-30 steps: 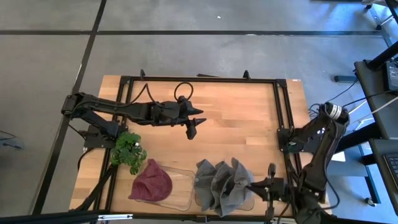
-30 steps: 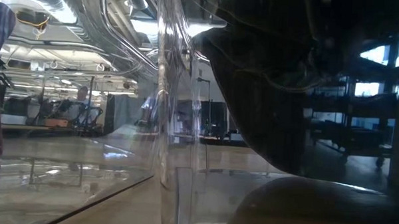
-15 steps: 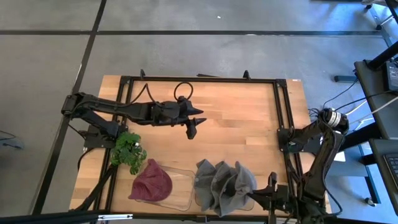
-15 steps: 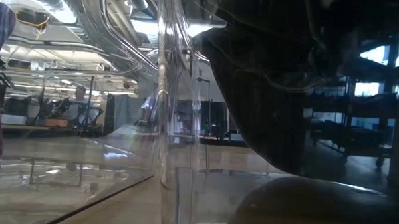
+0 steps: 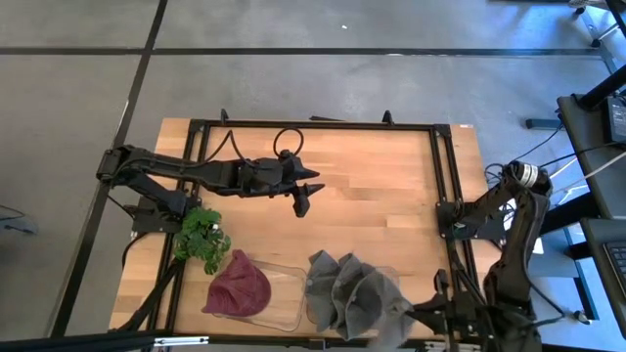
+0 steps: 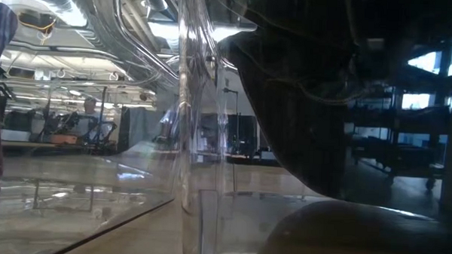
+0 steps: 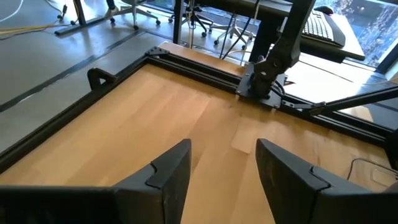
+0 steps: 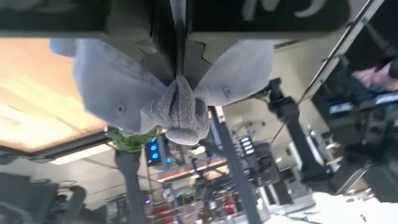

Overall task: Pick & Place hat
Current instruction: Put the gray cap into the right transparent bin

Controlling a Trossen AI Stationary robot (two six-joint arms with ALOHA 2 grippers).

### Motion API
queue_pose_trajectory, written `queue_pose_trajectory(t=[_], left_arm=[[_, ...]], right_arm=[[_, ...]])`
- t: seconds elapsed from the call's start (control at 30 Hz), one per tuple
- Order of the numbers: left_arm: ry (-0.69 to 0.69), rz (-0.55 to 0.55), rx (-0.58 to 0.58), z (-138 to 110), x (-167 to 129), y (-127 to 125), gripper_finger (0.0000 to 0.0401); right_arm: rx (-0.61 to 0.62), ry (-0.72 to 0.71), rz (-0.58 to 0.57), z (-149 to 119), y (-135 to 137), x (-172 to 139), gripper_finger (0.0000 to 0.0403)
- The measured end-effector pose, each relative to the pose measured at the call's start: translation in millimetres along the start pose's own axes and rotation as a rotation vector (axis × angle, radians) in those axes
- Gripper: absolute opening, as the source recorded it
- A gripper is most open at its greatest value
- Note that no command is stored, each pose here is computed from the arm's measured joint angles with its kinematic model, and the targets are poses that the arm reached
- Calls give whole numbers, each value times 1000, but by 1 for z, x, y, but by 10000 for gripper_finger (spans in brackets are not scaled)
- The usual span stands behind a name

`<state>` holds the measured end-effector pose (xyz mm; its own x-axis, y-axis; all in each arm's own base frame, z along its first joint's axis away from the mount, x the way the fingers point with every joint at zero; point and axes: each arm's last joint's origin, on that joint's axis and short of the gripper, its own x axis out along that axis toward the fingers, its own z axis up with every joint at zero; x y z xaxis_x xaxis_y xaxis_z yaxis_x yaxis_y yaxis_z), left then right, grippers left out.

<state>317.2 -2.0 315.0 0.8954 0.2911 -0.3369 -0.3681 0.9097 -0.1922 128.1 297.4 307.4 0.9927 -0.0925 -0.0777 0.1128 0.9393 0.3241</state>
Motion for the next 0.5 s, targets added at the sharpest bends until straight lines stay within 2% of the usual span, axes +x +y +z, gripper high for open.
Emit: queue_pose_trajectory(t=[0.2,0.5], left_arm=[[0,0,0,0,0,0,174],[-7,21,0,0,0,1,174]], right_arm=[[-40,17,12,-7,1,0,13],[-91,-39,-112,-27,-2,15,13]])
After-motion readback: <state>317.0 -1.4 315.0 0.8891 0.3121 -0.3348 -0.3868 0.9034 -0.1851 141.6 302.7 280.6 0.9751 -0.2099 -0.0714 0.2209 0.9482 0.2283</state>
